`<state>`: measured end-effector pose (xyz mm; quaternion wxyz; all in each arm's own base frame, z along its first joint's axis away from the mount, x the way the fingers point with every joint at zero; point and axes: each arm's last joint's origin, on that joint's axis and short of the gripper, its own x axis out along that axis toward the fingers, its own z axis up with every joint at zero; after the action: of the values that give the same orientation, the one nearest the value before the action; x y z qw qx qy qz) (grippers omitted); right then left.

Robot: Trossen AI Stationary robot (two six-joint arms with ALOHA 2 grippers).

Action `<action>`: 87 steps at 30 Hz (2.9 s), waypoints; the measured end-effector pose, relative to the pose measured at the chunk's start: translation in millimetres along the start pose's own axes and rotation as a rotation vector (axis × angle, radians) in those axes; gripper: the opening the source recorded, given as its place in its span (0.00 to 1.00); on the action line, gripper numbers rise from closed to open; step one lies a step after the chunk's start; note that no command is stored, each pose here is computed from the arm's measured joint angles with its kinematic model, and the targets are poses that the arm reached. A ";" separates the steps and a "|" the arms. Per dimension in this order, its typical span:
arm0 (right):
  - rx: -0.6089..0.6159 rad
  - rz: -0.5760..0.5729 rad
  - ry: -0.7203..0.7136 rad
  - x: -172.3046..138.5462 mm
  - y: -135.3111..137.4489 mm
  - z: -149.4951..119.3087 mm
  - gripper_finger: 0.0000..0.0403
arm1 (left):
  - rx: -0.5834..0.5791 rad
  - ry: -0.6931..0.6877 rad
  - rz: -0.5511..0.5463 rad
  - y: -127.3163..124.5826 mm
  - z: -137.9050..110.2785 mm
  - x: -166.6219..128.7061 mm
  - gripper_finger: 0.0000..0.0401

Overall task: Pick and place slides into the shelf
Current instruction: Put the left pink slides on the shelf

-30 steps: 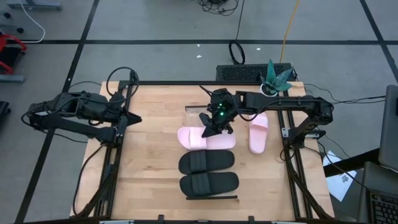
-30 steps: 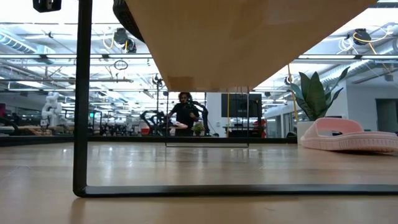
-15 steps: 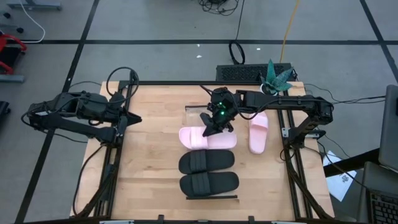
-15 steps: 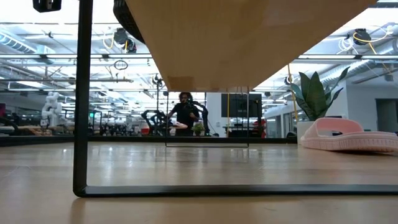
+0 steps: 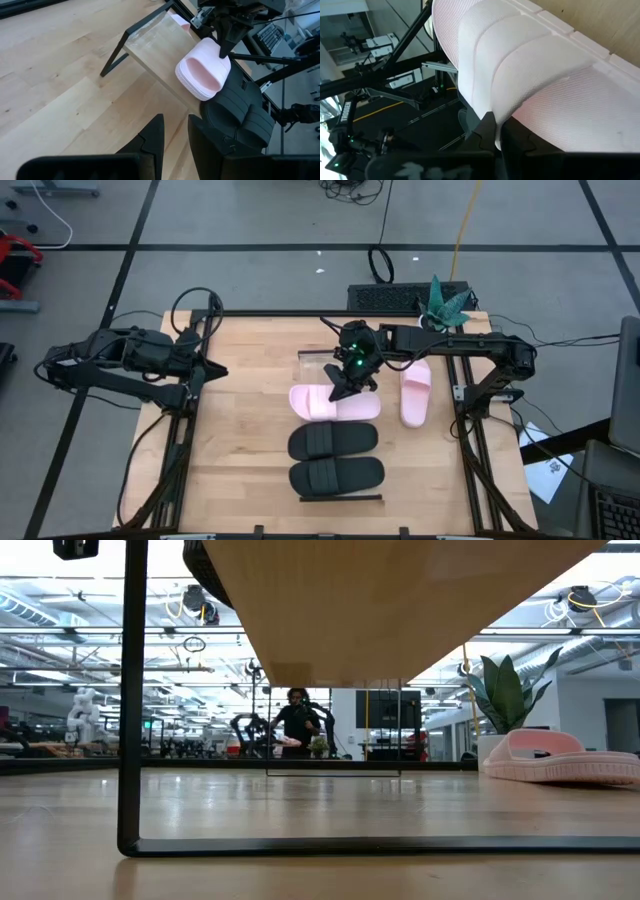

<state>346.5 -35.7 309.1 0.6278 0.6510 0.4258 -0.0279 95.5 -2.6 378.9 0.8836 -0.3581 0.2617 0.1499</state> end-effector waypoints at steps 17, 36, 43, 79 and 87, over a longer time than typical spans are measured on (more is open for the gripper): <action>-0.013 0.013 0.035 -3.3 -1.6 3.3 0.00 | 0.000 -0.002 0.002 0.1 0.0 -0.1 0.21; -0.022 0.014 0.033 -3.9 -1.8 4.1 0.00 | -0.001 -0.020 0.017 0.5 0.6 -0.1 0.21; -0.022 0.007 0.011 -4.4 -2.2 5.2 0.00 | 0.000 -0.019 0.017 0.5 0.5 -0.1 0.21; -0.033 -0.007 -0.013 7.0 -5.5 13.8 0.00 | 0.000 -0.019 0.017 0.5 0.5 -0.1 0.21; -0.021 -0.010 -0.002 17.4 -18.6 13.7 0.00 | 0.000 -0.018 0.016 0.5 0.5 -0.1 0.21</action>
<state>353.4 -41.0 281.5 0.6349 0.6421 0.4288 -0.0269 95.4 -1.8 379.0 0.8846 -0.3548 0.2565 0.1604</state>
